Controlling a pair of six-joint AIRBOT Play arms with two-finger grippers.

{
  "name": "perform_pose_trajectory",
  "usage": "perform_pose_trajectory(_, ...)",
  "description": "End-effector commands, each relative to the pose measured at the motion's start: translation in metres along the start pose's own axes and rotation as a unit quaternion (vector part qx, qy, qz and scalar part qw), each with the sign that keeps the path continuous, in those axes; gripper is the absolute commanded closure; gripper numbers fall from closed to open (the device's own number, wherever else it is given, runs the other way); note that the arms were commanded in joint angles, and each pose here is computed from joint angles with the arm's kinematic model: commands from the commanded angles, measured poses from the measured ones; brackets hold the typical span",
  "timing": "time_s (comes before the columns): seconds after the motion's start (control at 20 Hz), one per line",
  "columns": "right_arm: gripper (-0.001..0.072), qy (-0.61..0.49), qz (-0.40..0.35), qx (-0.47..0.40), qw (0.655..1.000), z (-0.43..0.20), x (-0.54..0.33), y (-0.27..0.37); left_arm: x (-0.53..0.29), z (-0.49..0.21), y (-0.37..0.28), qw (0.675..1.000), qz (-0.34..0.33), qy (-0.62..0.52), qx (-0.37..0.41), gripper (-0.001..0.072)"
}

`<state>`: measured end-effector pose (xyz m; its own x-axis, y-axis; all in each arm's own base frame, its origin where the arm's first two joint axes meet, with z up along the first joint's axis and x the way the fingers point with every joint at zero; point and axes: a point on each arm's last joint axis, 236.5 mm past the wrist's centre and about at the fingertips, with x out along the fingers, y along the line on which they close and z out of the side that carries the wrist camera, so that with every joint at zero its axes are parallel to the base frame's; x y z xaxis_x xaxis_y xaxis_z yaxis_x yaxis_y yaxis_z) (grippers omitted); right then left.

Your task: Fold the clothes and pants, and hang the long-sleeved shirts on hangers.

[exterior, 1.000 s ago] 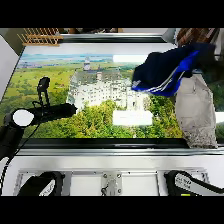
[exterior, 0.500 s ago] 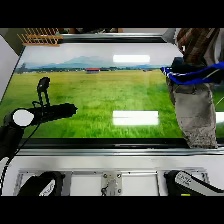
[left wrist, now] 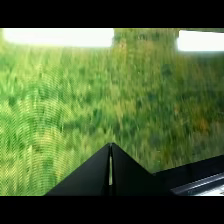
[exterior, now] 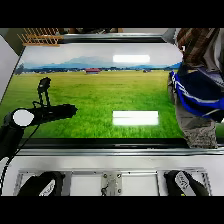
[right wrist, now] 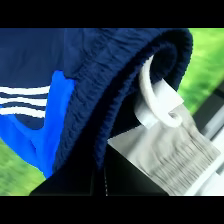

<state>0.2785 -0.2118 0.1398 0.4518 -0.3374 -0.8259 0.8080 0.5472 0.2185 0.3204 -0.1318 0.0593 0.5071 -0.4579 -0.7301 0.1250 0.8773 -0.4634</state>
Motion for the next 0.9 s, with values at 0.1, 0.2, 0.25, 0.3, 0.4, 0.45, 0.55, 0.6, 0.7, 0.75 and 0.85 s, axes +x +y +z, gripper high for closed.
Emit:
perform_pose_trajectory(0.1,0.0699,0.057,-0.061,-0.010,0.996,-0.068,0.010,-0.046,0.000,-0.009,-0.001,1.000,-0.002,0.018,0.001,0.0699)
perform_pose_trajectory(0.2,0.0698,0.077,-0.065,-0.009,0.995,-0.082,0.016,-0.050,0.000,-0.010,-0.001,1.000,-0.001,0.021,0.001,0.0699)
perform_pose_trajectory(0.25,0.0683,0.087,-0.066,-0.008,0.994,-0.088,0.017,-0.050,0.000,-0.011,-0.001,1.000,-0.002,0.022,0.001,0.0699)
perform_pose_trajectory(0.3,0.0580,0.092,-0.066,-0.007,0.994,-0.090,0.017,-0.050,0.000,-0.011,-0.001,1.000,-0.002,0.023,0.001,0.0700)
perform_pose_trajectory(0.4,0.0043,0.094,-0.048,-0.022,0.994,-0.091,0.013,-0.043,0.000,-0.012,-0.001,1.000,-0.002,0.026,0.001,0.0699)
perform_pose_trajectory(0.45,0.0026,0.084,-0.039,-0.046,0.995,-0.085,0.007,-0.039,0.000,-0.013,-0.001,1.000,-0.002,0.026,0.001,0.0699)
perform_pose_trajectory(0.55,0.0026,0.036,-0.020,-0.076,0.996,-0.063,-0.018,-0.029,0.000,-0.014,-0.001,1.000,-0.002,0.029,0.001,0.0699)
perform_pose_trajectory(0.6,0.0026,0.006,0.003,-0.093,0.996,-0.052,-0.035,-0.018,0.000,-0.014,-0.001,1.000,-0.002,0.029,0.001,0.0699)
perform_pose_trajectory(0.7,0.0026,-0.041,0.085,-0.114,0.989,-0.049,-0.069,0.021,0.000,-0.014,-0.001,1.000,-0.002,0.029,0.001,0.0699)
perform_pose_trajectory(0.75,0.0026,-0.048,0.138,-0.131,0.981,-0.057,-0.083,0.046,0.000,-0.014,-0.001,1.000,-0.002,0.029,0.001,0.0699)
perform_pose_trajectory(0.85,0.0026,-0.028,0.250,-0.182,0.951,-0.090,-0.109,0.097,0.000,-0.013,-0.001,1.000,-0.002,0.028,0.001,0.0699)
